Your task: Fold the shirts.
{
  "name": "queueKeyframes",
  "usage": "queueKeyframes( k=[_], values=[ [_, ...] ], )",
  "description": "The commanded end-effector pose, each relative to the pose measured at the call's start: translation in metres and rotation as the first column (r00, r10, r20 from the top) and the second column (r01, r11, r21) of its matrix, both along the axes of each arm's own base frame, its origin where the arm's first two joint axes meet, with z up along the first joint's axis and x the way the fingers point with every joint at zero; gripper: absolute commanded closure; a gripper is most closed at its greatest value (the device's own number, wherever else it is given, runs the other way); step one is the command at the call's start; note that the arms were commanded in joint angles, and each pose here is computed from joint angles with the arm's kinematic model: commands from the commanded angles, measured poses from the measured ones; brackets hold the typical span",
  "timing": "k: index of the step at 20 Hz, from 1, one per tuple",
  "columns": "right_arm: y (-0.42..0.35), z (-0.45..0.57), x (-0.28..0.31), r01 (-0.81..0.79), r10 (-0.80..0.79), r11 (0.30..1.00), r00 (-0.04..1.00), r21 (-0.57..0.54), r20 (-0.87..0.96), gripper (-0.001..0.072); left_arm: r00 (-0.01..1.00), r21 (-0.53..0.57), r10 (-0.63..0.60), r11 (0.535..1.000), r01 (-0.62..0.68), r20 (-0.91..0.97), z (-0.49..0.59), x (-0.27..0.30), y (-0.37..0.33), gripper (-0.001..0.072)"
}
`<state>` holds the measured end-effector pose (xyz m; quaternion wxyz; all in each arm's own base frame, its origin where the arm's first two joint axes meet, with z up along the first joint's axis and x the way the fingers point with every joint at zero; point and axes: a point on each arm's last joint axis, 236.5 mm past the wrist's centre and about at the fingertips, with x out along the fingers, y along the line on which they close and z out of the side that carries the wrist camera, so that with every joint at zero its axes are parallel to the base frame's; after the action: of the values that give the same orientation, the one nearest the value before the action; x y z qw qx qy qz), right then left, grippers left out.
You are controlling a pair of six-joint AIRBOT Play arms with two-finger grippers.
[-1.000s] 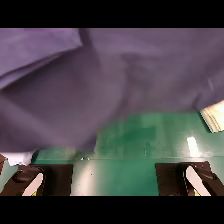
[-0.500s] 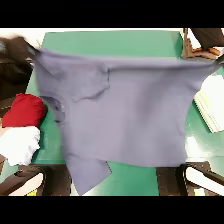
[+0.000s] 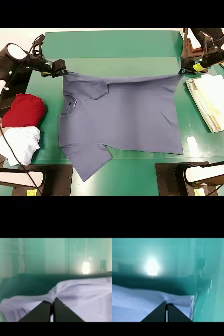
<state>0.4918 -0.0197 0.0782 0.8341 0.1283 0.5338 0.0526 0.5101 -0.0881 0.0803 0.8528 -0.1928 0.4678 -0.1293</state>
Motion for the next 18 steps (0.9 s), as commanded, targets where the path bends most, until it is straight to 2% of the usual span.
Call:
queueKeyframes(
  k=[1, 3, 6, 8, 17, 18],
  values=[
    [-0.004, 0.020, 0.029, 0.007, -0.006, 1.000, 0.997, -0.011, 0.075, 0.0707, 0.998, 0.005, 0.013, 1.000, -0.014, 0.067, 0.013, 0.028, 0.014, 0.0679],
    [-0.003, 0.027, 0.024, -0.007, 0.008, 1.000, 0.998, -0.015, 0.068, 0.0707, 0.997, 0.037, -0.041, 0.999, 0.039, 0.070, 0.024, 0.022, 0.018, 0.0679],
    [-0.005, 0.010, -0.007, -0.065, 0.062, 0.997, 0.996, -0.035, -0.067, 0.0707, 0.985, 0.058, -0.163, 0.984, 0.167, -0.063, 0.005, -0.015, 0.012, 0.0679],
    [-0.011, -0.007, -0.027, -0.064, 0.054, 0.995, 0.990, -0.072, -0.131, 0.0707, 0.968, 0.037, -0.192, 0.979, 0.201, -0.163, -0.017, -0.036, 0.009, 0.0679],
    [0.007, -0.088, -0.109, -0.039, 0.032, 0.999, 0.954, -0.017, -0.297, 0.0705, 0.865, -0.051, -0.176, 0.984, 0.172, -0.469, -0.125, -0.114, 0.005, 0.0677],
    [0.007, -0.092, -0.114, -0.033, 0.027, 0.999, 0.954, -0.017, -0.298, 0.0705, 0.861, -0.054, -0.163, 0.986, 0.156, -0.482, -0.130, -0.117, 0.005, 0.0644]
  ],
)
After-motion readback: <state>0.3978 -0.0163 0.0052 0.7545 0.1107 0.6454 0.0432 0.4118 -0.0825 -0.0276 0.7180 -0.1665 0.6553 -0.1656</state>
